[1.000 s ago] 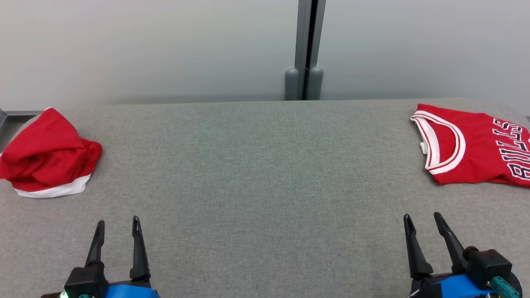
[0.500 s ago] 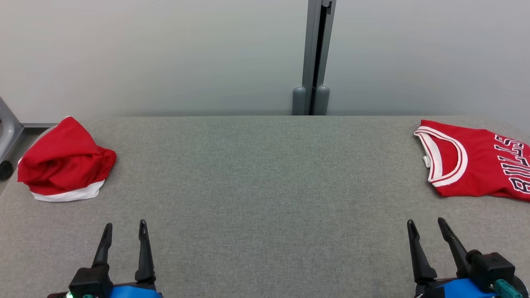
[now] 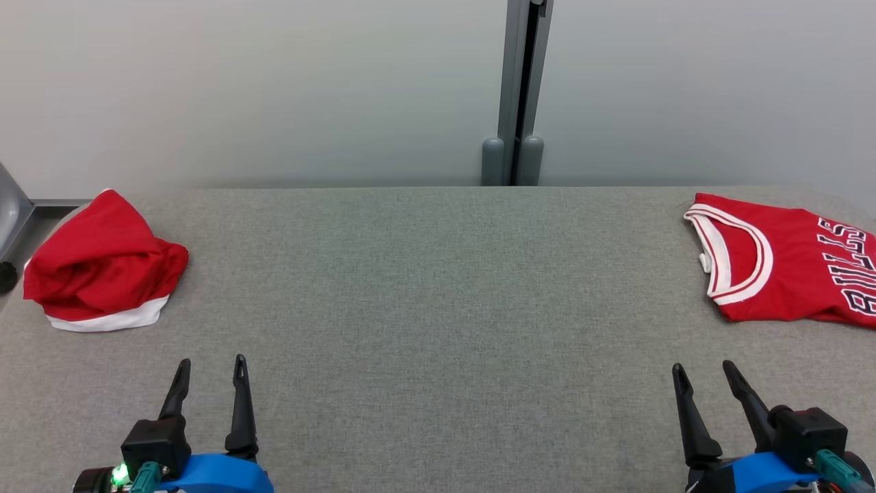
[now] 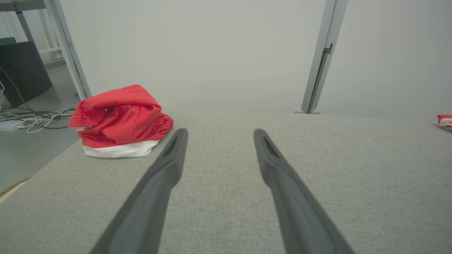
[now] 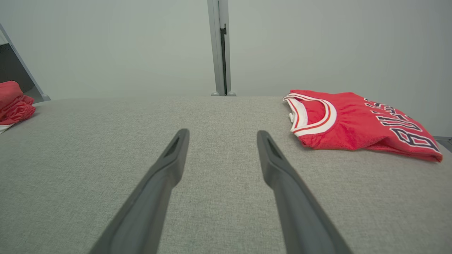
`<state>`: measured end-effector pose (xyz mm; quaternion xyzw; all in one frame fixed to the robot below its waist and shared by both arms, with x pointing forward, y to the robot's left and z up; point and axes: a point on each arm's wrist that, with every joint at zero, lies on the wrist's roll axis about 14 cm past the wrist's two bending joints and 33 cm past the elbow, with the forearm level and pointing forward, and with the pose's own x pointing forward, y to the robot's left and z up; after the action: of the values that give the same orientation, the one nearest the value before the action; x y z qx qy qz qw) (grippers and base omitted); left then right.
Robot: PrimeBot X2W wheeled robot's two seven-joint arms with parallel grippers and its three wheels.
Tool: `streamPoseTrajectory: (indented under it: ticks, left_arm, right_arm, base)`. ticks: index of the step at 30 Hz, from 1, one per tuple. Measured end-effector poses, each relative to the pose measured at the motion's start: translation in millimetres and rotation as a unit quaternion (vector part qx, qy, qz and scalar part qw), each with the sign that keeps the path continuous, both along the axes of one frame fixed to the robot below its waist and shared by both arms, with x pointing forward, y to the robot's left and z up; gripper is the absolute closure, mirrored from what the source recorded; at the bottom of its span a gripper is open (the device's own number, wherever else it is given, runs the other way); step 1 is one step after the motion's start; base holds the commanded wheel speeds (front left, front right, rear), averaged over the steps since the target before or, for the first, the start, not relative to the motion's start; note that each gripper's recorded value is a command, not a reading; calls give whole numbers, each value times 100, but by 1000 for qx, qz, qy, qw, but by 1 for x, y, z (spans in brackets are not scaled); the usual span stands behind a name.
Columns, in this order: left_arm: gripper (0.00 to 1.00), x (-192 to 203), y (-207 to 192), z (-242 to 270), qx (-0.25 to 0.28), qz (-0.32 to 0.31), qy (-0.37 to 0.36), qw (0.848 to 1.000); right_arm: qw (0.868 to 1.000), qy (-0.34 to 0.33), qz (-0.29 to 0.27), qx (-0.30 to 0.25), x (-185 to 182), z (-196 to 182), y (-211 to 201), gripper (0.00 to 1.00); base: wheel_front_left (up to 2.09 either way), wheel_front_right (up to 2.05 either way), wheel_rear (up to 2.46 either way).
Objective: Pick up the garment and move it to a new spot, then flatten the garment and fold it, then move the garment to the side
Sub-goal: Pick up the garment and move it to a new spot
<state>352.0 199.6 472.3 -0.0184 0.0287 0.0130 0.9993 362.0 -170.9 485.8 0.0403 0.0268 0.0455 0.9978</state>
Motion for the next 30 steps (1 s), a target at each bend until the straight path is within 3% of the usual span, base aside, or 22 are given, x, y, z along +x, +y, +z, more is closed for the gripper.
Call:
streamPoseTrajectory:
  ticks: [10, 30]
  left_arm:
    - [0, 0, 2, -5, 36, -1, 15, 999]
    - [0, -2, 5, -4, 34, 6, 12, 999]
  right_arm:
    - [1000, 14, 1, -4, 0, -4, 0, 0]
    - [1000, 19, 5, -2, 0, -7, 3, 0]
  base:
    - [0, 0, 0]
    - [0, 0, 0]
